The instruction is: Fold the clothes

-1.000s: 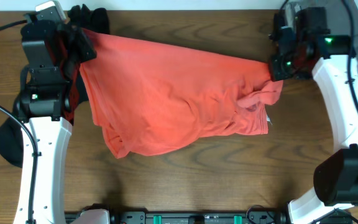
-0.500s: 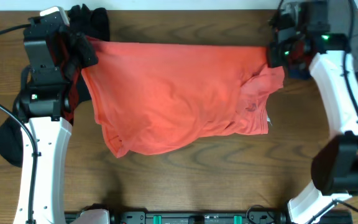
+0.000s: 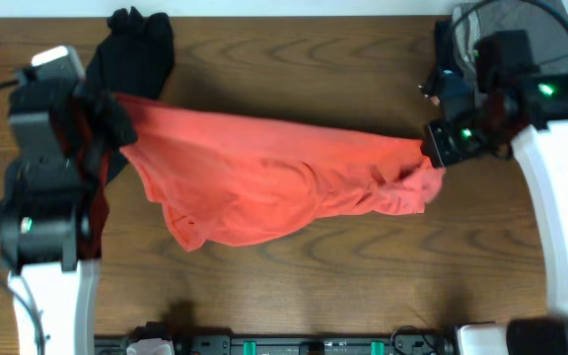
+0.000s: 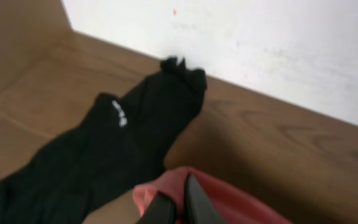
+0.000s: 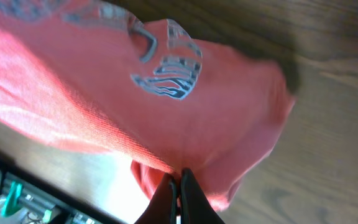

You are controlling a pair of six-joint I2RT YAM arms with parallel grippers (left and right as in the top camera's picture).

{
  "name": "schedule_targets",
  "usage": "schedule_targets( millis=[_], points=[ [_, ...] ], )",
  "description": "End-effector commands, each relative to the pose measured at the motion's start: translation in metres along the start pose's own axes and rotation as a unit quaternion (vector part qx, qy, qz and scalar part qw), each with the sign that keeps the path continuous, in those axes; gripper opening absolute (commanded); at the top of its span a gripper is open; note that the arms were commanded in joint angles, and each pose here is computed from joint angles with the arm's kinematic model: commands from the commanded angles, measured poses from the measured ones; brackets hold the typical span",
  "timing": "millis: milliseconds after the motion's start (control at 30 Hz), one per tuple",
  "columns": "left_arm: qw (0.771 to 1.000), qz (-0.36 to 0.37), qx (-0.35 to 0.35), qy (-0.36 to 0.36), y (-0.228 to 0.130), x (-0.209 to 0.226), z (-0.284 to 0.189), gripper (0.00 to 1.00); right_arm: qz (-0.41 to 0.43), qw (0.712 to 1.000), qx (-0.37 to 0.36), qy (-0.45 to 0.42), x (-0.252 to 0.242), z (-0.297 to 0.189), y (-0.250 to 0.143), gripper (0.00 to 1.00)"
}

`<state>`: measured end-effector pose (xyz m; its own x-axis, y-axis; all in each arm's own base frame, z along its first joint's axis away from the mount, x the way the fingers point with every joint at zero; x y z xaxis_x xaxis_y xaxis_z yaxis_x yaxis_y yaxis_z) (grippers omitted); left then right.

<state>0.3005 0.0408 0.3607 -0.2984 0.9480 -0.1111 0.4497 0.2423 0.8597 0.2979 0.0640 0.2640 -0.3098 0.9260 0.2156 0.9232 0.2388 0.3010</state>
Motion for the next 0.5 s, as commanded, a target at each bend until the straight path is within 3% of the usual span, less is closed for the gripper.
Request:
schedule_targets(
  millis=[0,300,467],
  points=[
    [0.999,0.004,-0.007,0.040,0.003,0.014,-0.013,0.06,-0.017,1.000,0.000,0.007,0.003,-0.001,-0.001,0.01],
    [0.991,0.027,0.083,0.101,-0.028,0.025,0.037,0.06,-0.028,0.998,0.061,0.020,-0.029,0.102,0.006,0.01],
    [0.985,0.038,0.127,0.109,-0.044,0.022,0.076,0.06,-0.016,0.999,0.036,-0.008,-0.068,0.162,0.038,0.01]
  ],
)
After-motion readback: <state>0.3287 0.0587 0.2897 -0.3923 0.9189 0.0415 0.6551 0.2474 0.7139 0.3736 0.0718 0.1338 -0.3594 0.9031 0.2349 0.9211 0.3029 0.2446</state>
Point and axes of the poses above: each gripper's point midway between its finger pads, its own z axis out along the fingers, its own x axis along the line the jaws close on, y = z × x, the point moved 3 cm from there along -z, back along the fingers, and after that the axes turned 2 degrees about z, right-handed, at the moved point
